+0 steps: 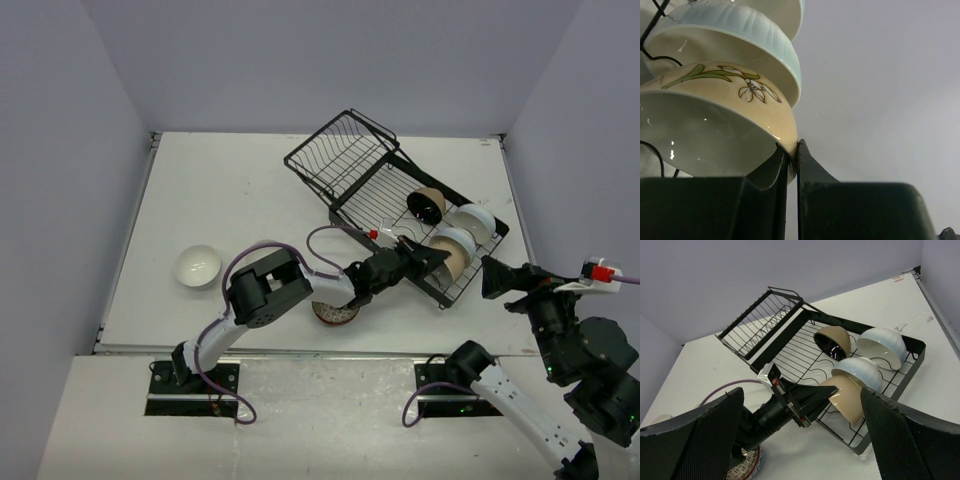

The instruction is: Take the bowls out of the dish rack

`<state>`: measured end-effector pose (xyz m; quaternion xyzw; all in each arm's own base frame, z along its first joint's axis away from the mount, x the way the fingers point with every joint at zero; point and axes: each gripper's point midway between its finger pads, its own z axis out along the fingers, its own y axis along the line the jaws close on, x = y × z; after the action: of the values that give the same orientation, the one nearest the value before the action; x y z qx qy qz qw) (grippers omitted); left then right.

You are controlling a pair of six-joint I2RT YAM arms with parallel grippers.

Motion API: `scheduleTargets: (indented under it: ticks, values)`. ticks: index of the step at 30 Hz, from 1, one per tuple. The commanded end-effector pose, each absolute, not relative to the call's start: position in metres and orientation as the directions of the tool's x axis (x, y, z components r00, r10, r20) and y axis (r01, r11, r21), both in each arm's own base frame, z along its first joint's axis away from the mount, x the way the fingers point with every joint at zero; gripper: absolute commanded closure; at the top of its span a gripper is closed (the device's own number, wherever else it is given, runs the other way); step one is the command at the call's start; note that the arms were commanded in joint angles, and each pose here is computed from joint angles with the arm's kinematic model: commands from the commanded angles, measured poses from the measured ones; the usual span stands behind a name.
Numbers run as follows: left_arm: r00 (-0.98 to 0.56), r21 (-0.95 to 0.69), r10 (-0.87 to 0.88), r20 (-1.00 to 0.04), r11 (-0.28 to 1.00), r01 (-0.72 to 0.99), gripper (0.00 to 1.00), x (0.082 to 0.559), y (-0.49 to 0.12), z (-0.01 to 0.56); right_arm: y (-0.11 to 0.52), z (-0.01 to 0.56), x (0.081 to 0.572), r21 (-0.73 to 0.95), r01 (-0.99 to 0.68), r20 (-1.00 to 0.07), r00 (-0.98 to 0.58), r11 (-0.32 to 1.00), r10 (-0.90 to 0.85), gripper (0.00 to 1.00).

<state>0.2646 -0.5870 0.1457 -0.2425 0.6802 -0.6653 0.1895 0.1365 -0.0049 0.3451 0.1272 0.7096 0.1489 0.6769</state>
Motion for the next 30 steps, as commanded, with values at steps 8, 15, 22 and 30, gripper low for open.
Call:
scheduleTargets:
  ticks: [8,15,22,30]
  values:
    - [-0.81,-0.983,-0.586,-0.008,-0.144,0.114,1.0,0.26,-0.573,0.233,-0.003,0.346,0.137,0.367,-0.035,-0.929,-0.052,0.93,0.365,0.01]
    - [-0.81,-0.973,-0.582,-0.075,-0.134,0.186,1.0,0.255,-0.569,0.25,-0.002,0.345,0.138,0.363,-0.036,-0.931,-0.059,0.931,0.361,0.01]
    - [-0.817,-0.962,-0.566,-0.107,-0.149,0.229,1.0,0.254,-0.572,0.26,-0.001,0.344,0.139,0.359,-0.033,-0.932,-0.062,0.933,0.357,0.01]
    - [-0.8,-0.952,-0.581,-0.147,-0.138,0.275,1.0,0.251,-0.561,0.275,-0.003,0.344,0.139,0.352,-0.027,-0.935,-0.06,0.935,0.35,0.01]
